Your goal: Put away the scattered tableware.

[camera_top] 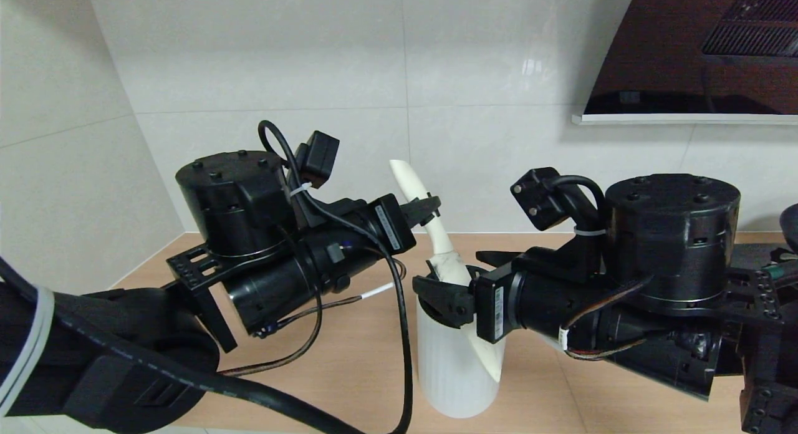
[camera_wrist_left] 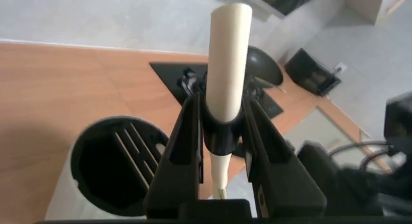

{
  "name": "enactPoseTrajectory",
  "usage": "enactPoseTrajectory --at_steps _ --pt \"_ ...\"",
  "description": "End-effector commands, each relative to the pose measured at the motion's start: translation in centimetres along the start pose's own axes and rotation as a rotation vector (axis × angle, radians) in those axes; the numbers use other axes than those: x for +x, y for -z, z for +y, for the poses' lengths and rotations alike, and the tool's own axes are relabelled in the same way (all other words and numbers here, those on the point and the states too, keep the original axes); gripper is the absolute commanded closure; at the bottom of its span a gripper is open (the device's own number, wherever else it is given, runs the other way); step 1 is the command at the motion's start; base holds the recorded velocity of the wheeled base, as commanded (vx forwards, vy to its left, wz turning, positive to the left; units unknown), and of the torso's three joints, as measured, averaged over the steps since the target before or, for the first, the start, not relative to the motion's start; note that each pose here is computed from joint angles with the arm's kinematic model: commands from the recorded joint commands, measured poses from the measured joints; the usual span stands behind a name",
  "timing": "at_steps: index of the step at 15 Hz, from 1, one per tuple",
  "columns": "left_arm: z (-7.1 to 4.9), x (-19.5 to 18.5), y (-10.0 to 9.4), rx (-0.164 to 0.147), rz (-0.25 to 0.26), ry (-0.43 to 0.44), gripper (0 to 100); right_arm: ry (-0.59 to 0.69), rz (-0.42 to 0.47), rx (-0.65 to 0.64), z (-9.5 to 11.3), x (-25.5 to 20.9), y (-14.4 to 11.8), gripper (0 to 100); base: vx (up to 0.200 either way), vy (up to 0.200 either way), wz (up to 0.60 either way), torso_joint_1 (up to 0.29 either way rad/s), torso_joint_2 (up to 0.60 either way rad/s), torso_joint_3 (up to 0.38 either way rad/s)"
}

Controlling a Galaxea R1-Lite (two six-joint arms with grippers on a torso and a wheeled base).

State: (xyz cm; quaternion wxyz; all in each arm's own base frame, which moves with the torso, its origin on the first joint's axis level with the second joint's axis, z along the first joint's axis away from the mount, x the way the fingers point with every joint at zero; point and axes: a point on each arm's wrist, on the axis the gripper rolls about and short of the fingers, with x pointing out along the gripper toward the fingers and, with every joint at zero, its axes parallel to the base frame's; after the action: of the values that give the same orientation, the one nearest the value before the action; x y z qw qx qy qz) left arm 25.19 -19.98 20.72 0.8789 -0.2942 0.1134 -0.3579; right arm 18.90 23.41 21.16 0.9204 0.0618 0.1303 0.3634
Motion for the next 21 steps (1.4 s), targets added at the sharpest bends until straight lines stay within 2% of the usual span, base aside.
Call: enactPoseTrajectory --at_steps 1,3,4,6,8,9,10,13,15,16,19,21 --pt "-0.6 -0.1 -0.8 0.007 -0.029 -0.001 100 -0.001 -0.02 0.002 -0.1 -0.7 -0.5 0 0.0 0.0 0.0 0.0 0.0 0.0" --pt "-1.6 0.2 -2.6 0.027 -0.082 -0.048 100 0.054 -0.066 0.004 -1.7 -2.6 -2.0 0 0.0 0.0 0.0 0.0 0.0 0.0" --pt "-2.0 0.6 -3.6 0.053 -0.102 -0.07 100 0.079 -0.07 0.003 -2.5 -3.3 -2.6 0 0.0 0.0 0.0 0.0 0.0 0.0" --pt "-3.0 1.7 -6.0 0.153 -0.15 -0.133 100 0.128 -0.084 -0.012 -3.7 -5.3 -3.8 0 0.0 0.0 0.0 0.0 0.0 0.0" --pt "-3.5 2.6 -7.0 0.238 -0.219 -0.228 100 0.157 -0.111 -0.01 -4.4 -6.1 -4.4 0 0.0 0.0 0.0 0.0 0.0 0.0" --pt "-3.4 2.8 -6.3 0.274 -0.233 -0.3 100 0.173 -0.116 -0.009 -4.8 -6.1 -4.5 0 0.0 0.0 0.0 0.0 0.0 0.0" --pt "-3.2 3.1 -5.1 0.294 -0.222 -0.35 100 0.188 -0.118 -0.013 -5.2 -6.1 -4.6 0 0.0 0.0 0.0 0.0 0.0 0.0" --pt "-4.0 3.7 -4.0 0.347 -0.261 -0.381 100 0.195 -0.109 -0.033 -5.3 -5.9 -4.5 0 0.0 0.0 0.0 0.0 0.0 0.0" --pt "-3.6 4.6 -2.6 0.428 -0.289 -0.445 100 0.196 -0.111 -0.035 -5.3 -5.9 -4.5 0 0.0 0.0 0.0 0.0 0.0 0.0" --pt "-3.5 4.9 -2.0 0.449 -0.296 -0.454 100 0.197 -0.11 -0.035 -5.4 -5.9 -4.5 0 0.0 0.0 0.0 0.0 0.0 0.0" --pt "-3.6 5.5 -0.3 0.498 -0.286 -0.453 100 0.198 -0.1 -0.035 -5.4 -5.7 -4.3 0 0.0 0.0 0.0 0.0 0.0 0.0" --pt "-3.5 5.9 0.4 0.501 -0.277 -0.454 100 0.199 -0.094 -0.035 -5.5 -5.5 -4.2 0 0.0 0.0 0.0 0.0 0.0 0.0"
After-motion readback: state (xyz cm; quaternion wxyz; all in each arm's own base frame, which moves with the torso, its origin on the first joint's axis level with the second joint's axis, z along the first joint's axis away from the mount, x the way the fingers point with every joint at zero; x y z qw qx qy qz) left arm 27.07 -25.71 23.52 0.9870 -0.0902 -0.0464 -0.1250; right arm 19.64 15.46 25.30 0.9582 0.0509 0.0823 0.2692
